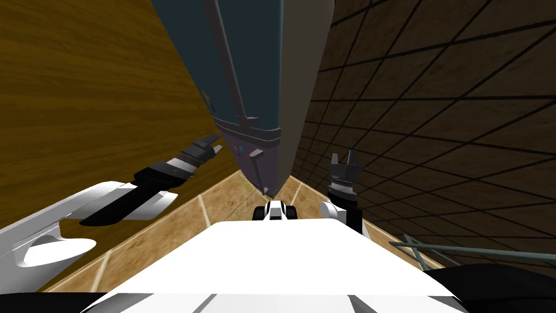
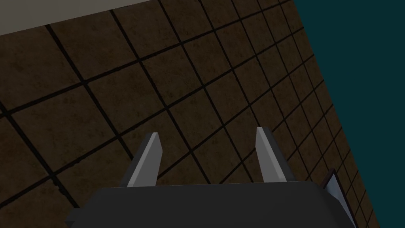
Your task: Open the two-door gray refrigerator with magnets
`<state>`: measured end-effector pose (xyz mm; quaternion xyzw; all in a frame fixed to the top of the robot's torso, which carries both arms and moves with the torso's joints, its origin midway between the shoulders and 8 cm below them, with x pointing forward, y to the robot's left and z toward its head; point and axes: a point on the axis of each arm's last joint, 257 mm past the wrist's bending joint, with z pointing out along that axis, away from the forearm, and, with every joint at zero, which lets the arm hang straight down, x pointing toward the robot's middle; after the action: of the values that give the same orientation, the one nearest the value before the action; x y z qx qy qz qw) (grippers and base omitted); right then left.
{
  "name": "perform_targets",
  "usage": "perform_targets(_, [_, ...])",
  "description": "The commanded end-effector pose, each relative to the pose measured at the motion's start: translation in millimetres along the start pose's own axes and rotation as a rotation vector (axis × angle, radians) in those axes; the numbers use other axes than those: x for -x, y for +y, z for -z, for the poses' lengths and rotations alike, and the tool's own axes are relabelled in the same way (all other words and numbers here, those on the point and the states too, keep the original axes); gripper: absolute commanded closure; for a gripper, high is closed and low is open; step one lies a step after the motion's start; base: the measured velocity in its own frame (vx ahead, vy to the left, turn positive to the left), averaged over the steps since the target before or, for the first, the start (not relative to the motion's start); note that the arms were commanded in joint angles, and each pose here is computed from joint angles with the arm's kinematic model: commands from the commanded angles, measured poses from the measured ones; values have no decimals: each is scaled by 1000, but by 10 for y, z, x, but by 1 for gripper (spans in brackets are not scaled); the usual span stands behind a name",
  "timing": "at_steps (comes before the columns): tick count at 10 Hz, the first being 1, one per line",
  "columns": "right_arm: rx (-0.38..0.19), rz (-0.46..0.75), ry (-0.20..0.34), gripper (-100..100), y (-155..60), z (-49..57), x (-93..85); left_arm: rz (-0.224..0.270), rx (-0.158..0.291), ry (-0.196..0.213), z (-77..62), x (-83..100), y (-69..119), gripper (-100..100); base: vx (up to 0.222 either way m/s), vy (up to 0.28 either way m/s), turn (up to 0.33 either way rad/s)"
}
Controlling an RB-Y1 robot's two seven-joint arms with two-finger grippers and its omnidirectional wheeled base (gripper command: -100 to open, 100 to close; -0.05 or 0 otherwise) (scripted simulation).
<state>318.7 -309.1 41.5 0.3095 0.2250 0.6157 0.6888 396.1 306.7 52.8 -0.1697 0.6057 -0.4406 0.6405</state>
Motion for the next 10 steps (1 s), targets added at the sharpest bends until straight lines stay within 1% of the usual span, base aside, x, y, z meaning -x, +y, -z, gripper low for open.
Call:
perform_targets(1, [0,0,0,0,0,0,0,-32,38,4,-61,105,-2,-100,-2,-33,-91])
perform_targets(4, [0,0,0,0,0,0,0,-69,73,-2,-142,239,-53,-100,-8,-46,-109])
perform_targets(6, [0,0,0,0,0,0,0,-90,87,-6,-190,304,-118,-100,-9,-50,-97])
perform_targets(8, [0,0,0,0,0,0,0,-107,91,-7,-234,335,-210,-100,-1,-38,-73])
perform_targets(10, [0,0,0,0,0,0,0,-121,86,-1,-270,319,-330,-100,-1,-27,-61])
